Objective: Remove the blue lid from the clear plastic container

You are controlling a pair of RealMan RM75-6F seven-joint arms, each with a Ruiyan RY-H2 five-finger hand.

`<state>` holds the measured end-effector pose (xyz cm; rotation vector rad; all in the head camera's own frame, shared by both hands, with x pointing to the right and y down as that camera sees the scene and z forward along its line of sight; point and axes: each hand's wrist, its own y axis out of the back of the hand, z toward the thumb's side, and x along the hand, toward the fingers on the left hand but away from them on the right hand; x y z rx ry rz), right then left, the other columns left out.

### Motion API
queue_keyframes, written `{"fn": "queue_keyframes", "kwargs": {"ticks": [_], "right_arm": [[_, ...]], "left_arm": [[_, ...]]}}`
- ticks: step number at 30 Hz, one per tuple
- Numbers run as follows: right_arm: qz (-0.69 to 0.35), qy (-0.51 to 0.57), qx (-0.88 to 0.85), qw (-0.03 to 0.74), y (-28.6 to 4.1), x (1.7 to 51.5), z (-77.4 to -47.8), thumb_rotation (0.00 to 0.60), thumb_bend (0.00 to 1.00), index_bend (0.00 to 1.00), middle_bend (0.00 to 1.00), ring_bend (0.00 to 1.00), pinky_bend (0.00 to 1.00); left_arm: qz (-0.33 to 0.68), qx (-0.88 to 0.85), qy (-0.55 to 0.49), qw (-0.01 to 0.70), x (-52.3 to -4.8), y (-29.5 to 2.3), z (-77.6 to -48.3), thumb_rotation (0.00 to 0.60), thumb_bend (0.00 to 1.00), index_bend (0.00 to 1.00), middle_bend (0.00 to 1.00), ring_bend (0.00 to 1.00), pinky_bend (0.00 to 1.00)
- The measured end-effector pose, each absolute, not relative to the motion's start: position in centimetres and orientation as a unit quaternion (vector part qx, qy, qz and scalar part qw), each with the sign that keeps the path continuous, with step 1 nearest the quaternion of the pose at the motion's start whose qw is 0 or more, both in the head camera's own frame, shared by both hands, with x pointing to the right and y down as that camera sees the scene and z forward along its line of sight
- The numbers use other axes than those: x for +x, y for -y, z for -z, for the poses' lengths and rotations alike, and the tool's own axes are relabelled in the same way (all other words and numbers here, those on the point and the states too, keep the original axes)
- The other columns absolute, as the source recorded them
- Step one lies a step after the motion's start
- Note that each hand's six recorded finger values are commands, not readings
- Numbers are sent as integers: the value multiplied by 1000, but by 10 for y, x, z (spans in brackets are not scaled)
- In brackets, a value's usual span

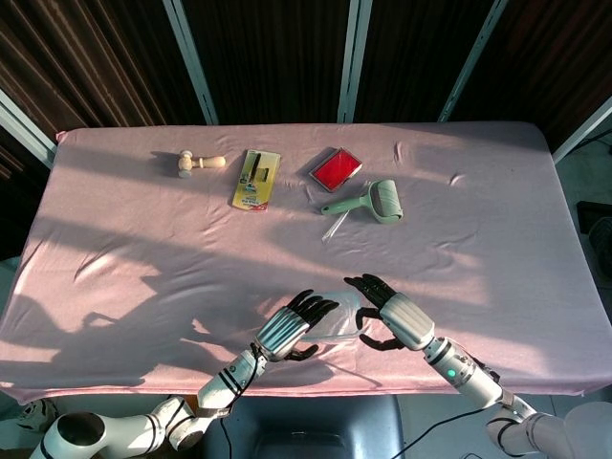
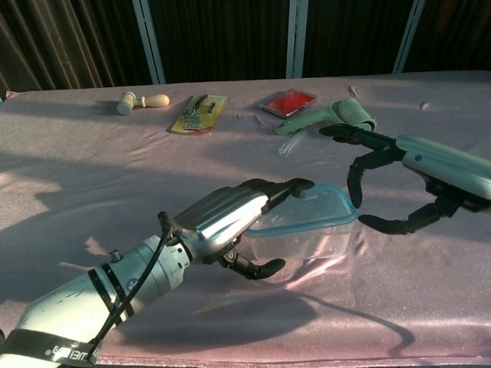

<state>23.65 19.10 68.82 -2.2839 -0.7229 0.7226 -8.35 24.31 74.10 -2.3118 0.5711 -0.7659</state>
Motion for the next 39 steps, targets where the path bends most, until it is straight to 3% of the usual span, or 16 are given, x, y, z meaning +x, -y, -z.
{"fn": "queue_keyframes", "kwargs": {"ticks": [39], "right_arm": [[-272,296,-859,316,-177,232,-688,600,466,669,121,0,0]], "left_arm": [[267,-883,-221,315,-90,-254,-732,600,360,0,518,377,395]]}}
